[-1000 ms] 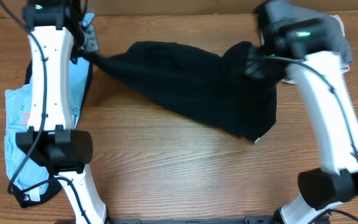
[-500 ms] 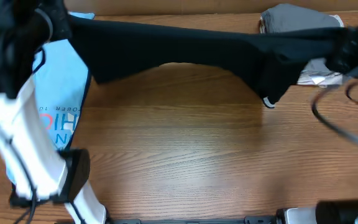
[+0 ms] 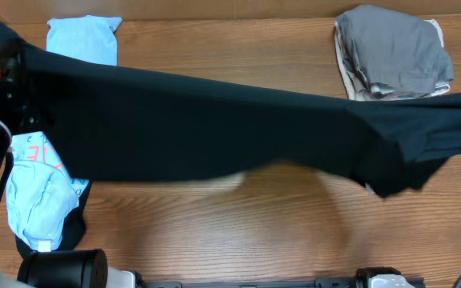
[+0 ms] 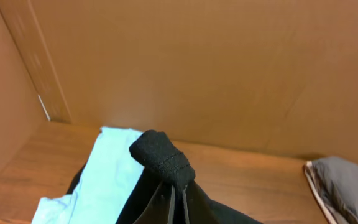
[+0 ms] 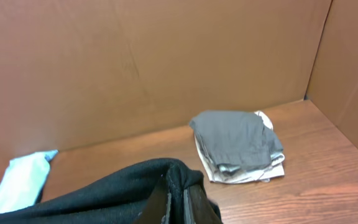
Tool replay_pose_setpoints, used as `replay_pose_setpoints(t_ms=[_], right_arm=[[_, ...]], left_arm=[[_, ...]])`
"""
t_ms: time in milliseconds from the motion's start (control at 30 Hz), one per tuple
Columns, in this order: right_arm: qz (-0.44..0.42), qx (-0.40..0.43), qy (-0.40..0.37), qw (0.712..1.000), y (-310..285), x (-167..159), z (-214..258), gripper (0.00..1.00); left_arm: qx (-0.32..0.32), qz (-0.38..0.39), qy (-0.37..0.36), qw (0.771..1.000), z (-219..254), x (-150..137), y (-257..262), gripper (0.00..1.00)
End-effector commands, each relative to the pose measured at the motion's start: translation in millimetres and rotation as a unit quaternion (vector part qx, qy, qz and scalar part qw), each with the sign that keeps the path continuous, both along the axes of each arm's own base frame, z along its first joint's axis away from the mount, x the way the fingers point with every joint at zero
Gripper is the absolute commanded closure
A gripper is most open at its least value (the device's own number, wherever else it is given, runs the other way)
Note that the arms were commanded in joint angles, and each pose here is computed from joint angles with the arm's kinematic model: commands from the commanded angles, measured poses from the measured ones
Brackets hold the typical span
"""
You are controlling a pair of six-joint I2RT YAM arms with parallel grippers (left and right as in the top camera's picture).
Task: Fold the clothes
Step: 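Lift the black shirt high with both grippers and shake it out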
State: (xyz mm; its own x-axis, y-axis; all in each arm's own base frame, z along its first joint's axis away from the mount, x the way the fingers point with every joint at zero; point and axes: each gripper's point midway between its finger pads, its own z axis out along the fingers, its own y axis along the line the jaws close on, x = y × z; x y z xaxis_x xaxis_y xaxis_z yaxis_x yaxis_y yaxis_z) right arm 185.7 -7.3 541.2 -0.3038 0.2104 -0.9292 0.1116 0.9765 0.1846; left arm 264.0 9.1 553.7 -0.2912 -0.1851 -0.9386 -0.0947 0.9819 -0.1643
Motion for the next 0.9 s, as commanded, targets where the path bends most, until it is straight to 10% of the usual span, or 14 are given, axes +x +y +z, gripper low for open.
replay_pose_setpoints(t_ms=[0, 400, 633, 867], right_arm=[[-0.013, -0.024, 0.05, 0.998, -6.4, 34.1, -19.8, 0.96], [0.05, -0.07, 0.178, 0.98, 9.0, 191.0, -101.2, 0.96], [0.033, -0.099, 0.045, 0.994, 5.4, 297.1, -74.2, 0.96], [0.015, -0.116, -0.102, 0.988, 3.5, 302.8, 5.7, 0.96]], left_arm=[[0.012, 0.007, 0.058, 0.998, -28.2, 35.2, 6.0, 0.96], [0.012, 0.002, 0.169, 0.986, -129.0, 187.6, 9.7, 0.96], [0.01, -0.007, 0.064, 0.998, -123.5, 278.2, 8.3, 0.96], [0.016, -0.006, -0.081, 0.997, -46.4, 285.9, 7.4, 0.96]])
